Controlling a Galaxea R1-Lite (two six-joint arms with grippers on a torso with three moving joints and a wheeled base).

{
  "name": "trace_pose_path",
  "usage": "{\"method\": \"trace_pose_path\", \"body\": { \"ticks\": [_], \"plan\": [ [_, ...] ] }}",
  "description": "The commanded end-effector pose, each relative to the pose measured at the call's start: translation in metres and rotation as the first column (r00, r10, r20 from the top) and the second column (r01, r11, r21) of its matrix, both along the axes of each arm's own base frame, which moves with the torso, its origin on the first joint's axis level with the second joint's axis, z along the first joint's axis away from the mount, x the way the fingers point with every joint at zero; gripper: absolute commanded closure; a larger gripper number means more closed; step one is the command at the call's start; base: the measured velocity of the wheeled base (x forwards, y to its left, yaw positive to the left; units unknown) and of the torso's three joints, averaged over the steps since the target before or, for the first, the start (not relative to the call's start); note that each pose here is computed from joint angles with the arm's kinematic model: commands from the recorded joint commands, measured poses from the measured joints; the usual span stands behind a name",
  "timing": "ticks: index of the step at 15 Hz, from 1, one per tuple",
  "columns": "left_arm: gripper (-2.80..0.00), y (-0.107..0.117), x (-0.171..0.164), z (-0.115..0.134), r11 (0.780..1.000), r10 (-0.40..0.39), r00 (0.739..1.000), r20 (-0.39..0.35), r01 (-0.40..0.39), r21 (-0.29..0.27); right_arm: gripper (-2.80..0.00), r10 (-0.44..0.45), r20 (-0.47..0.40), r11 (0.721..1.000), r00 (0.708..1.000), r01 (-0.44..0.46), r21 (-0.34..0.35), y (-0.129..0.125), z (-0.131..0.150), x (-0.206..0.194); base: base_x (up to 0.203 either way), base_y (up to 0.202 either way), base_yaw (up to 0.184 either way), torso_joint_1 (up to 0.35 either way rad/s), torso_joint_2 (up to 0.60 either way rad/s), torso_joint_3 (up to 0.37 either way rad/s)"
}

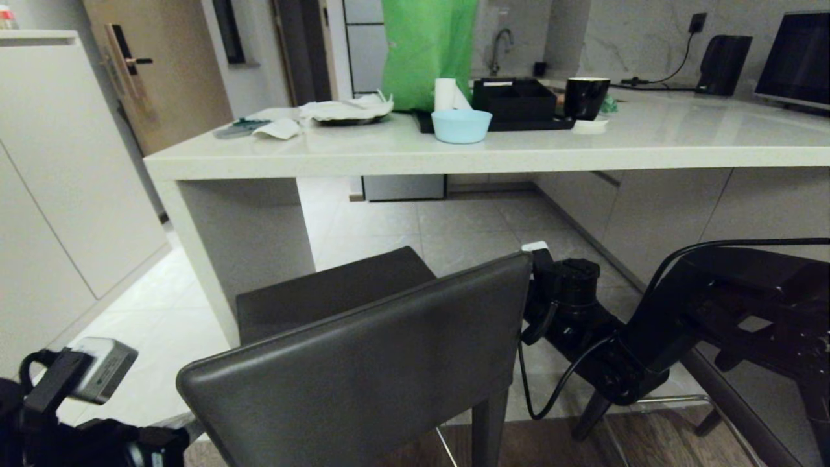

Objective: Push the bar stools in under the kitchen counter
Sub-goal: Push the gray chair back under the dining table

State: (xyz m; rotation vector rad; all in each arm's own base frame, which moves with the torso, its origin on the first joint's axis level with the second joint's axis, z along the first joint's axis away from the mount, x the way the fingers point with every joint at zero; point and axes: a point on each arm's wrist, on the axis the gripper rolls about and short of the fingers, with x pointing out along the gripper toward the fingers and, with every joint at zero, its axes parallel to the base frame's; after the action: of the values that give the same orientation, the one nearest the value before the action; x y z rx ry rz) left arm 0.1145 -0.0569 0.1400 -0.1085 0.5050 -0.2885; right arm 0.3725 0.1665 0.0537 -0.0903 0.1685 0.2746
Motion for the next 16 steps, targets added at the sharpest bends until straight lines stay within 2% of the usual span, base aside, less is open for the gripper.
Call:
{"method": "trace_pose_path", "body": {
  "ticks": [1,3,6,9,16],
  "plan": [
    [0.0,-0.018,0.031,-0.015,0.998,0.026,0.997,-0.072,-0.022,0.063,0.0,0.0,0.015,1.0,1.0,0.0,0.005,0.0,0.005,-0.001,0.0,0.0,0.0,0.0,0.0,0.0],
    [0.0,-0.025,0.047,-0.023,0.991,0.094,0.993,-0.073,-0.086,0.107,0.0,0.0,0.017,1.0,1.0,0.0,0.006,0.0,0.005,-0.001,0.0,0.0,0.0,0.0,0.0,0.0],
    [0.0,-0.036,0.067,-0.014,0.989,0.122,0.992,-0.036,-0.119,0.086,0.0,0.025,0.025,1.0,0.999,-0.025,0.01,0.004,0.012,-0.014,0.0,0.0,0.0,0.0,0.0,0.0],
    [0.0,-0.045,0.086,-0.017,0.983,0.151,0.988,-0.04,-0.146,0.108,0.0,0.069,0.04,0.997,0.997,-0.069,0.015,0.01,0.02,-0.036,0.0,0.0,0.0,0.0,0.0,0.0],
    [0.0,-0.026,0.132,-0.021,0.953,0.286,0.957,-0.049,-0.279,0.116,0.0,0.122,0.039,0.992,0.992,-0.122,0.007,0.021,0.017,-0.058,0.0,0.0,0.0,0.0,0.0,0.0]
  ]
}}
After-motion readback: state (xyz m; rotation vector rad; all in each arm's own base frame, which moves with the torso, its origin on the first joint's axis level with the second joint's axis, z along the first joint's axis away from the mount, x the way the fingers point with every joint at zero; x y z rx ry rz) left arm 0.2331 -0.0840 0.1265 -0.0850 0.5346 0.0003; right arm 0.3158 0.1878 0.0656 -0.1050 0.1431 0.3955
